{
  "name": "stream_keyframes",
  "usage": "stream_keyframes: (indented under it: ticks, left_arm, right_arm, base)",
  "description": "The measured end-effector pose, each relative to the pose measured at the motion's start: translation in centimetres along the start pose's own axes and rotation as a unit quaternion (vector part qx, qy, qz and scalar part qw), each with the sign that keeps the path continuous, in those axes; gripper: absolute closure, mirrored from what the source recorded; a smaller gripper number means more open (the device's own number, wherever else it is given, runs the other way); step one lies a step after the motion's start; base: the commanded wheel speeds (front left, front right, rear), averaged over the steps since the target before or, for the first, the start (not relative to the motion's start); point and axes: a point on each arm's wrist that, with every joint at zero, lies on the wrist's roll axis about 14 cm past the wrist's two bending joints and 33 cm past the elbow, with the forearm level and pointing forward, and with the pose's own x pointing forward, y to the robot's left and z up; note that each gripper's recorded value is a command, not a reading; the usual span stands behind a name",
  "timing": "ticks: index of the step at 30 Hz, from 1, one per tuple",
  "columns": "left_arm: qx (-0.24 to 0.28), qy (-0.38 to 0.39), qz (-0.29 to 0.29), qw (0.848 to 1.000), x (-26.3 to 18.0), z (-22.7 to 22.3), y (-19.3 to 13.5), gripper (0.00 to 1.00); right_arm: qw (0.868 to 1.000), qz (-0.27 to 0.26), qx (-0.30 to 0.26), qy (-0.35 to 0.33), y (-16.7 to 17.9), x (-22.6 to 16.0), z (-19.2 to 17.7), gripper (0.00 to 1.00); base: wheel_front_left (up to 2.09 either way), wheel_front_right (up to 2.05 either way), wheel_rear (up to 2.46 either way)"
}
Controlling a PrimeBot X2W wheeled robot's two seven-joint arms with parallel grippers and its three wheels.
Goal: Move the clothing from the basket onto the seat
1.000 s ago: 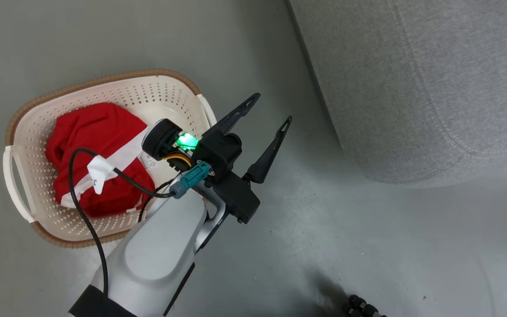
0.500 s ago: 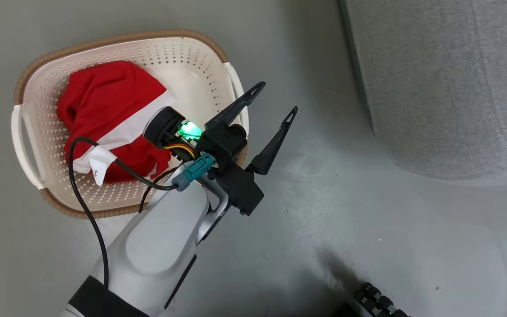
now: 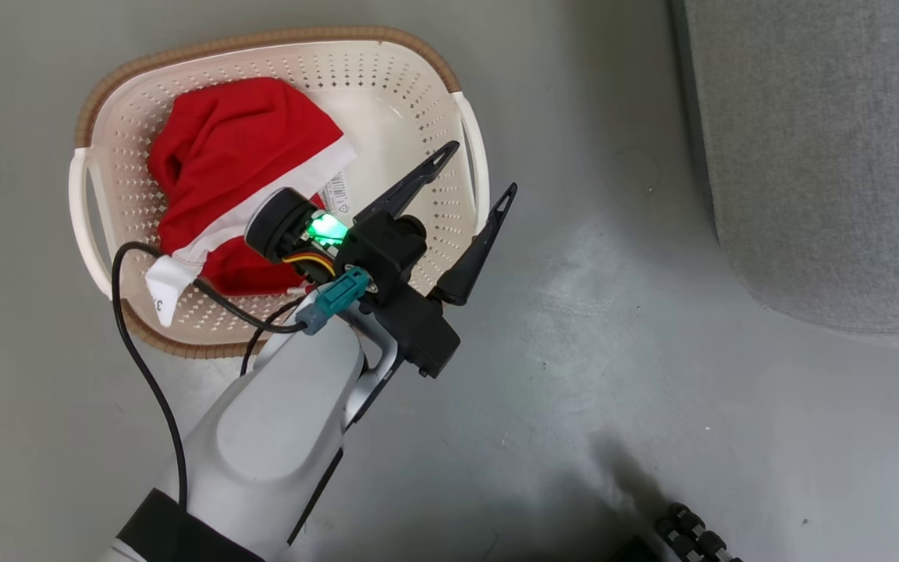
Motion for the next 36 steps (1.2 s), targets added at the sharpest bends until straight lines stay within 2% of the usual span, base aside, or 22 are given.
stream_keyframes:
  ticks: [3, 6, 7, 8, 9, 20, 36]
  left_arm:
    - [-0.001, 0.002, 0.005, 1.000, -0.2, 0.0, 0.2, 0.00]
    - [0.000, -0.001, 0.012, 1.000, -0.5, 0.5, 0.5, 0.00]
    - [0.001, -0.003, 0.014, 1.000, -0.5, 0.8, 0.5, 0.00]
    - [0.002, -0.006, 0.015, 1.000, -0.6, 1.1, 0.5, 0.00]
    - [0.002, -0.008, 0.016, 1.000, -0.6, 1.3, 0.5, 0.00]
    - [0.003, -0.026, 0.051, 0.998, -2.5, 4.1, 0.8, 0.00]
    - [0.000, -0.054, 0.124, 0.991, -7.6, 8.0, 1.4, 0.00]
  right_arm:
    - [0.999, 0.028, 0.009, 0.023, 2.4, -0.3, -2.0, 1.00]
    - [0.998, 0.046, 0.004, 0.029, 3.3, -0.9, -2.9, 1.00]
    - [0.998, 0.050, -0.001, 0.029, 3.3, -1.1, -3.0, 0.61]
    - [0.998, 0.055, -0.007, 0.029, 3.3, -1.3, -3.1, 0.27]
    - [0.998, 0.058, -0.009, 0.028, 3.4, -1.5, -3.2, 0.00]
    - [0.995, 0.093, -0.024, 0.021, 4.0, -4.2, -3.1, 0.00]
    - [0.977, 0.210, 0.017, -0.018, 11.4, -10.2, -0.2, 0.00]
  base:
    - [0.00, 0.00, 0.00]
    - [0.00, 0.00, 0.00]
    - [0.00, 0.00, 0.00]
    - [0.00, 0.00, 0.00]
    - [0.00, 0.00, 0.00]
    - [0.00, 0.00, 0.00]
    - [0.00, 0.00, 0.00]
